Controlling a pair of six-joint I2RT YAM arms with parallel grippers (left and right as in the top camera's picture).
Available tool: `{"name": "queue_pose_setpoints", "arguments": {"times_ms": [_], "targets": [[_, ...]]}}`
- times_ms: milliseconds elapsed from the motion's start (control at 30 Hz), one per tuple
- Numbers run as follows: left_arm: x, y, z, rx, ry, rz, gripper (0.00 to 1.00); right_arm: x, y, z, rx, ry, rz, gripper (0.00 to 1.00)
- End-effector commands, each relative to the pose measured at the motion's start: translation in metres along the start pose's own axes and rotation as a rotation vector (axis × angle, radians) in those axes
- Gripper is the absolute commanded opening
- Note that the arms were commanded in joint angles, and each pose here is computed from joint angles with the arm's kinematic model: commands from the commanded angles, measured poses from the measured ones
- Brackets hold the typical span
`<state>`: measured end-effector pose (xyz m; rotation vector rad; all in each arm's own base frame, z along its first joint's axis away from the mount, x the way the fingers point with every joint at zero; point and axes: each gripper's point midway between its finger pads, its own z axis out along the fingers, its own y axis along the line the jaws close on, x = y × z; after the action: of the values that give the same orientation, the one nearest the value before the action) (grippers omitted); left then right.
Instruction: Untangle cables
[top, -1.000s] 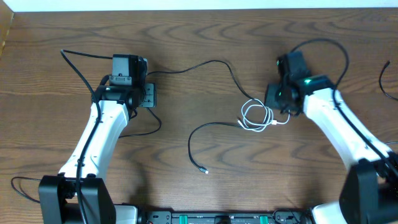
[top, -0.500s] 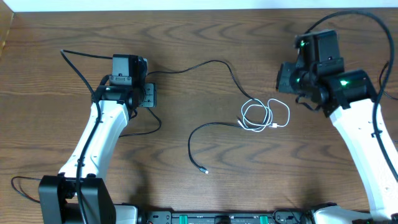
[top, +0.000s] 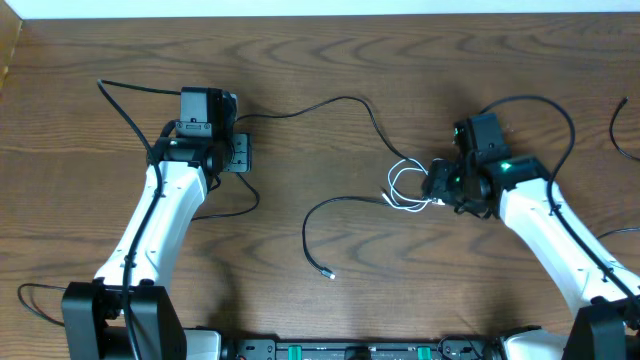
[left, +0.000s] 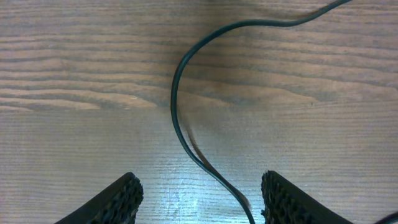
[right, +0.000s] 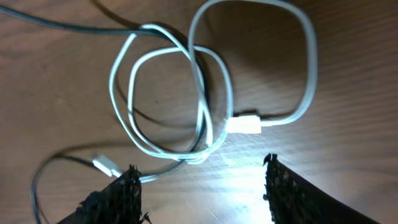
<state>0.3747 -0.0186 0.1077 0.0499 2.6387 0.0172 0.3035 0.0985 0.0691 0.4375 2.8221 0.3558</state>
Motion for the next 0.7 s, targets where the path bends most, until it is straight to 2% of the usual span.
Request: {"name": "queue_pose_setpoints", "arguments": {"times_ms": [0,267,367,400,667], "targets": [[-0.009,0.003,-0.004,-0.005,-0.02,-0.015,0.63,0.019,-0.002,0.018,-0.035,0.05,0.103,0.63],[-0.009,0.003,-0.004,-0.005,-0.02,-0.015,0.63,0.029,-0.007,0.038,-0.077,0.034,0.212,0.61],[-0.009,0.003,-0.004,-0.005,-0.02,-0.015,0.63,0.021,-0.013,0.043,-0.053,-0.018,0.231,0.48],[-0.009,0.003,-0.004,-0.005,-0.02,-0.015,0.63,0.019,-0.015,0.045,-0.036,-0.029,0.24,0.47],[-0.009,0.003,-0.004,-0.005,-0.02,-0.015,0.62,0.02,-0.021,0.07,-0.004,-0.008,0.254,0.46]]}}
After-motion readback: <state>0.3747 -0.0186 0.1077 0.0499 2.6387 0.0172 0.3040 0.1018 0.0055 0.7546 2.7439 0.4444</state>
